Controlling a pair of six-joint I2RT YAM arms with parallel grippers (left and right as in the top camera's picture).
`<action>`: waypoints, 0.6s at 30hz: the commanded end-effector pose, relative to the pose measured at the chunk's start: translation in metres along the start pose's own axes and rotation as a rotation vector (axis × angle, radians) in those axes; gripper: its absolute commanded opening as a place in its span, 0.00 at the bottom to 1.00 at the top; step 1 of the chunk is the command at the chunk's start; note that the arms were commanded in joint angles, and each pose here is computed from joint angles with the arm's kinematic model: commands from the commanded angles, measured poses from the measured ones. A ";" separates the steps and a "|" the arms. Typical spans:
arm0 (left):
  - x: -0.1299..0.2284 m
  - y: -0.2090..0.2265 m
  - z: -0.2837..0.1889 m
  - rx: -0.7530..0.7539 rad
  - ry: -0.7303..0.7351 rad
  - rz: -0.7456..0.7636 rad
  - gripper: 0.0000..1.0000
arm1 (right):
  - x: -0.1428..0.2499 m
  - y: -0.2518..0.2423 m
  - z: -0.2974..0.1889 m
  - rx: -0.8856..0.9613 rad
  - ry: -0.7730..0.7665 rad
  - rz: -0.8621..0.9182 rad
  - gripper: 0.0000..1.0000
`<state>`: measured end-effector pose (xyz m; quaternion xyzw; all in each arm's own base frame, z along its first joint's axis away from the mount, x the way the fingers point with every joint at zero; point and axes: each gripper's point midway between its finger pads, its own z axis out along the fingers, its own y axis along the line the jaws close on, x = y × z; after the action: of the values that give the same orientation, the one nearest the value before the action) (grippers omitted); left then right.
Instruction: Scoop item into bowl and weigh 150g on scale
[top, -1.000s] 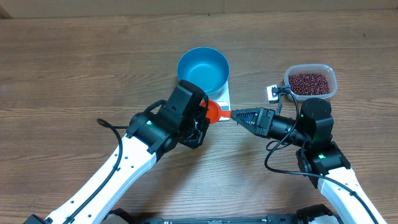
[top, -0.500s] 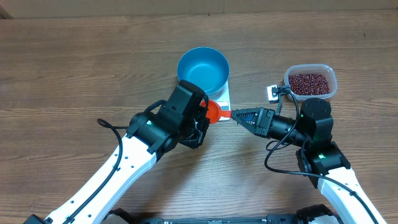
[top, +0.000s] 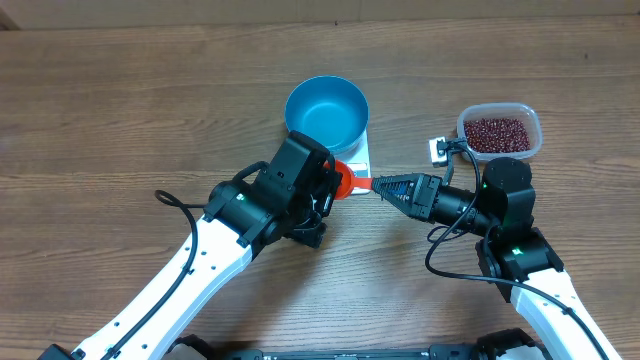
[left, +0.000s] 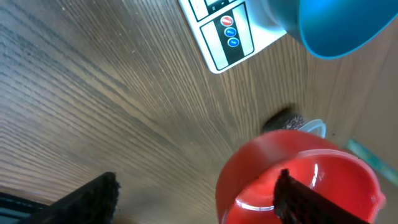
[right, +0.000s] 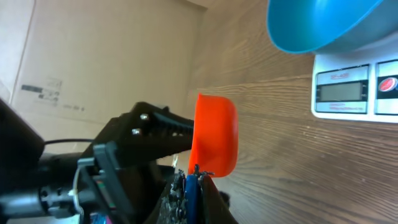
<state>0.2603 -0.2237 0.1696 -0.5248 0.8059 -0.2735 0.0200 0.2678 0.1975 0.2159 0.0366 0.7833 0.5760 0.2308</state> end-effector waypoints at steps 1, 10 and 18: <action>0.000 0.006 0.004 -0.030 -0.006 0.043 0.87 | -0.010 0.002 -0.001 0.032 -0.045 -0.042 0.04; -0.004 0.017 0.004 -0.077 -0.007 0.345 0.93 | -0.010 -0.039 -0.006 0.214 -0.089 -0.002 0.04; -0.005 0.020 0.003 -0.092 0.006 0.695 0.91 | -0.006 -0.047 -0.008 0.250 -0.078 0.015 0.04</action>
<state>0.2474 -0.2142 0.1606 -0.3165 0.9179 -0.2303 0.0656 0.2738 0.1734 0.1646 0.1056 0.8421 0.4775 0.2273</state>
